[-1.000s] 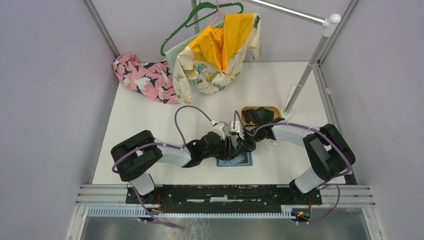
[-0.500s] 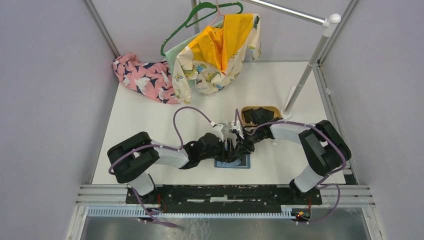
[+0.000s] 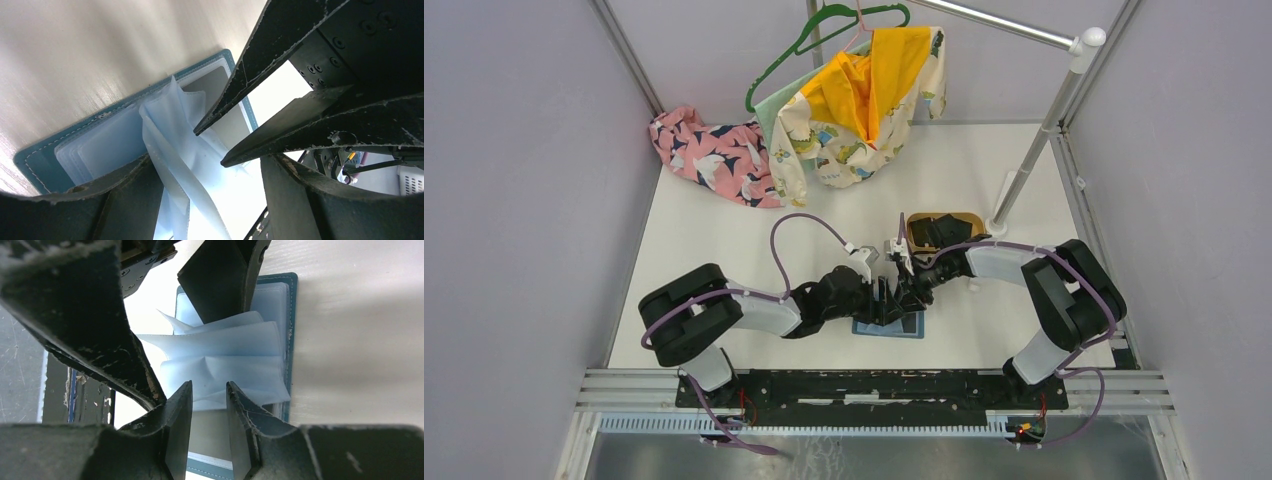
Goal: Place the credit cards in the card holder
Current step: Open the card holder at the center of the board.
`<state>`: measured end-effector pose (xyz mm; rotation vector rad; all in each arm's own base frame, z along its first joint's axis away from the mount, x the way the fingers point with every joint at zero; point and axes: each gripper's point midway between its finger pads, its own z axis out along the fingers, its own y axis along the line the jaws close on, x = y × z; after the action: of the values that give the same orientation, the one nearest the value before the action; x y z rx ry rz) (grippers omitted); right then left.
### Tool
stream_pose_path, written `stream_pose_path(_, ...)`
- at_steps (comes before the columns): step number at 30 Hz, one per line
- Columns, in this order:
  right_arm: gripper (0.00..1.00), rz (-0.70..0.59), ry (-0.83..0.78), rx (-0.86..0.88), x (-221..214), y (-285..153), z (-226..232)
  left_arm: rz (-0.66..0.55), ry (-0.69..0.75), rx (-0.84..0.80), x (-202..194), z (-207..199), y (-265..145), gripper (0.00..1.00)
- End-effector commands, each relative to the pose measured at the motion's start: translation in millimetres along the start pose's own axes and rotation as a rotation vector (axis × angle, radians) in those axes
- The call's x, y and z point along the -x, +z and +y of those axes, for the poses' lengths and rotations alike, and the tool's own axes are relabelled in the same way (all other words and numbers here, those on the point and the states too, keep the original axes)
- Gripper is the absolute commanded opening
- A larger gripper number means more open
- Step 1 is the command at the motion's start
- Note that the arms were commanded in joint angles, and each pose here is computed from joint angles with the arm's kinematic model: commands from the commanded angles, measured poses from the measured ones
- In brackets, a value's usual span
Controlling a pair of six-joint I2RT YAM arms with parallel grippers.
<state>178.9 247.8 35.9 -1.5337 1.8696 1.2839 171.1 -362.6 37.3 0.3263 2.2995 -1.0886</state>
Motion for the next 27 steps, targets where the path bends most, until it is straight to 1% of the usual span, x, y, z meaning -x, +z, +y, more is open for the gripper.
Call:
stream_pose_path(1,0.38,-0.037,0.027,0.031,4.3,2.9,4.8,0.123,0.025,0.098,-37.7,31.8,-7.7,0.75)
stream_pose_path(6,0.38,-0.044,0.046,0.002,5.0,-0.3,-1.7,0.114,0.020,0.111,-37.7,35.2,-10.4,0.71)
stream_pose_path(11,0.40,-0.030,0.032,-0.090,4.8,-14.6,-17.1,0.106,0.018,0.136,-37.2,39.7,-13.0,0.62)
stream_pose_path(15,0.42,0.015,0.027,-0.143,-4.9,-19.1,-25.5,0.114,0.023,0.156,-38.5,43.7,-12.1,0.54)
stream_pose_path(18,0.43,0.036,0.030,-0.153,-9.6,-20.0,-27.5,0.117,0.024,0.174,-39.1,47.3,-11.4,0.44)
stream_pose_path(23,0.44,0.041,0.018,-0.171,-8.5,-24.1,-30.5,0.126,0.019,0.194,-42.9,52.2,-12.3,0.23)
stream_pose_path(27,0.47,0.011,-0.009,-0.168,0.3,-31.2,-28.4,0.121,0.020,0.227,-43.8,59.8,-13.1,0.15)
